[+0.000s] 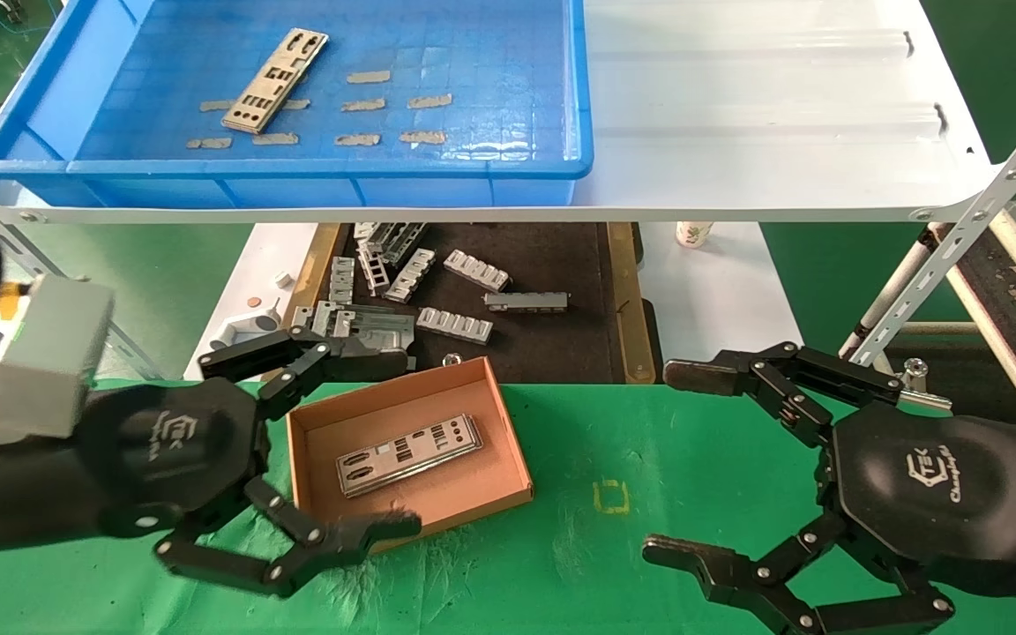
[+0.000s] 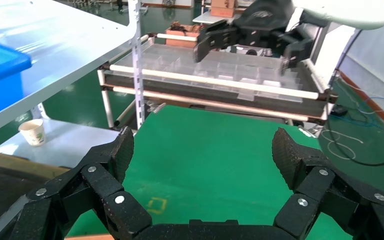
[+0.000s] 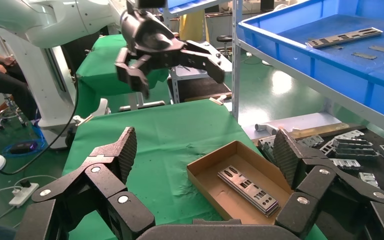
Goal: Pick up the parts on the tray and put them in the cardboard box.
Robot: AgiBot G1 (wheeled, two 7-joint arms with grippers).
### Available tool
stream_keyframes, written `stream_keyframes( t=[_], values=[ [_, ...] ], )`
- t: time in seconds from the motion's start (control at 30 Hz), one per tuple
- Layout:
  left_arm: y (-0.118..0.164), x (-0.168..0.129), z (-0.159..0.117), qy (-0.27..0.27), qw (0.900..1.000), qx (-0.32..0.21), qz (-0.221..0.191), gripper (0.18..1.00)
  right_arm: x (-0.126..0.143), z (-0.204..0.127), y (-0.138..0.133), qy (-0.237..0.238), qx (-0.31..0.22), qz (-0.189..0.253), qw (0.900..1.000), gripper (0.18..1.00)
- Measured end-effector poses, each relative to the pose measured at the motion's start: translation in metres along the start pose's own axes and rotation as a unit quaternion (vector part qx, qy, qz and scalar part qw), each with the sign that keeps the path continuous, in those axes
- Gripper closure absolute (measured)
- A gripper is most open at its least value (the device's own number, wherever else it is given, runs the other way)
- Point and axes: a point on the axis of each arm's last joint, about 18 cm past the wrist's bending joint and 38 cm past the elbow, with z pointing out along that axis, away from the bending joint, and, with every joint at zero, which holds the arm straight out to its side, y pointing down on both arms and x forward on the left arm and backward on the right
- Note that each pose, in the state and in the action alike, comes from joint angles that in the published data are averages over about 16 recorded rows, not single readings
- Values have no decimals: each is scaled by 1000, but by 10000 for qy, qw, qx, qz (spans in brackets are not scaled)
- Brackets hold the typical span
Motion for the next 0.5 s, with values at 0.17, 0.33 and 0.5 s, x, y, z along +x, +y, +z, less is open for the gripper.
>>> stream_keyframes(
  t=[0.17, 0.33, 0.5],
  values=[
    [-9, 11, -4, 113, 9999, 73, 32, 184, 0, 0, 0, 0, 0, 0, 10000, 196],
    [-15, 20, -8, 205, 9997, 122, 61, 184, 0, 0, 0, 1, 0, 1, 10000, 182],
    [-18, 24, -10, 254, 9995, 145, 75, 184, 0, 0, 0, 2, 1, 1, 10000, 178]
  ],
)
